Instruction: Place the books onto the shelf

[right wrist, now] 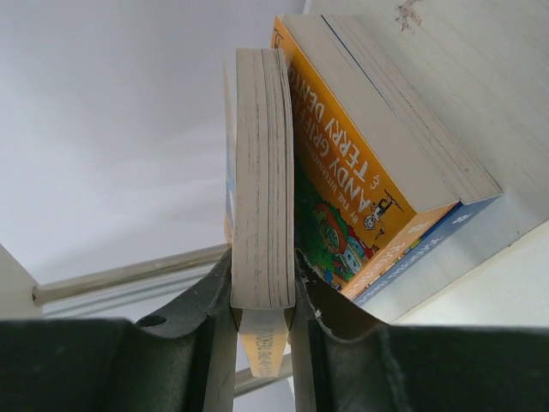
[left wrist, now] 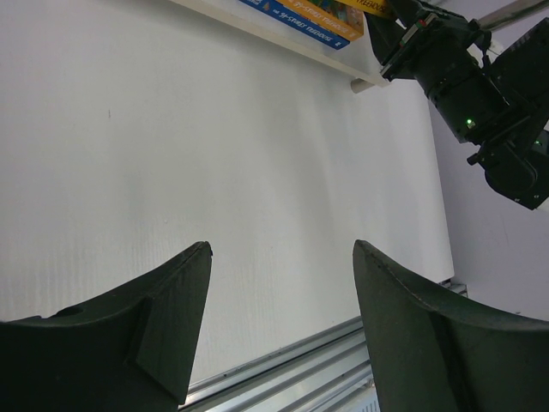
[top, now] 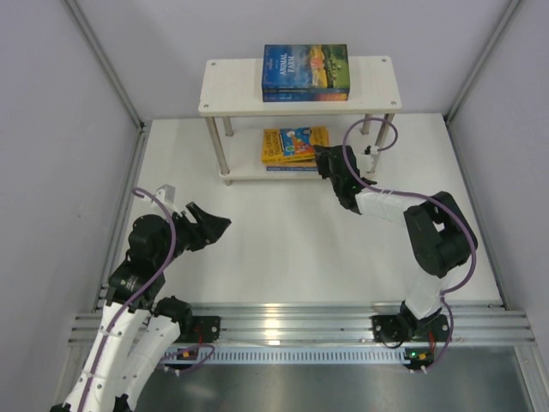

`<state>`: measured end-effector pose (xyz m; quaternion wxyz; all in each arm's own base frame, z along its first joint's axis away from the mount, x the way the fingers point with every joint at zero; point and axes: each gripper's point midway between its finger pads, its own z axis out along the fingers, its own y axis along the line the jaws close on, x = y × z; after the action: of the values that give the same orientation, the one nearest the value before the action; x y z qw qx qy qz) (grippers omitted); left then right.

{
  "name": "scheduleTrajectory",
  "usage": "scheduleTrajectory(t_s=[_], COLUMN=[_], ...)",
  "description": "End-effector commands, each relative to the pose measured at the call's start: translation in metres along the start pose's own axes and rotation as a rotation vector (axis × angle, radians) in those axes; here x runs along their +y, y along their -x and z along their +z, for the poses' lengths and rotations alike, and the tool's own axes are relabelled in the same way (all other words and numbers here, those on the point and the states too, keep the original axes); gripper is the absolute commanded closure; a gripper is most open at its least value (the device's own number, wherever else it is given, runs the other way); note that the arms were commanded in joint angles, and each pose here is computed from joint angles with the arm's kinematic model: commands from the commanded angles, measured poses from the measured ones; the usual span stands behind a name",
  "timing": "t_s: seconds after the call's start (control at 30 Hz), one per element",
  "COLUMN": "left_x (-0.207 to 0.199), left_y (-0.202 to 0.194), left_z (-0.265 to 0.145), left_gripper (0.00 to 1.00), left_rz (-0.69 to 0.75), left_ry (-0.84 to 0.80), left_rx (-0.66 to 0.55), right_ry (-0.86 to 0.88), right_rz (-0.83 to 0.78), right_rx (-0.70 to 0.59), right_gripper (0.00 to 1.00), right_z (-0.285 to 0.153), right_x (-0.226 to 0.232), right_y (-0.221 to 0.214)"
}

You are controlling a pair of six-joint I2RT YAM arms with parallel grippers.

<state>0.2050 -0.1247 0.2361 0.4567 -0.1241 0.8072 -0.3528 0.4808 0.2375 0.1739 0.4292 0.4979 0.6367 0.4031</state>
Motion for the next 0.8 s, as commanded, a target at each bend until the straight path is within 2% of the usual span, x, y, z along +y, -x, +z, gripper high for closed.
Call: scheduleTrajectory(t_s=[0.0, 0.17, 0.53, 0.6, 0.63, 0.73, 0.77], left_x=[-0.004, -0.005, -0.001, 0.0, 0.001, 0.001, 0.002], left_y=[0.004, 0.006, 0.005, 0.005, 0.005, 0.004, 0.004], left_z=[0.0, -0.001, 0.003, 0.003, 0.003, 0.003, 0.002], left_gripper=[0.28, 0.28, 0.28, 0.28, 0.28, 0.28, 0.28], left_rz=[0.012, 0.015, 0.024, 0.027, 0.026, 0.027, 0.03], left_ry=[-0.015, -0.017, -0.005, 0.0, 0.003, 0.003, 0.005], left_rx=[-0.013, -0.019, -0.018, -0.016, -0.015, -0.016, -0.018], right_ry=[0.104, 0.111, 0.125, 0.11, 0.105, 0.07, 0.032], right_rz=[0.095, 0.127, 0.082, 0.053, 0.047, 0.018, -0.005], right_rx=[-0.031, -0.074, -0.062, -0.054, -0.054, -0.041, -0.037], right_gripper=[1.0, 1.0, 1.0, 0.85, 0.69, 0.54, 0.53], right_z=[-0.006, -0.004, 0.007, 0.009, 0.009, 0.008, 0.007], right_x=[0.034, 0.029, 0.037, 0.037, 0.039, 0.038, 0.032], right_y=[0.011, 0.018, 0.012, 0.011, 0.012, 0.011, 0.011])
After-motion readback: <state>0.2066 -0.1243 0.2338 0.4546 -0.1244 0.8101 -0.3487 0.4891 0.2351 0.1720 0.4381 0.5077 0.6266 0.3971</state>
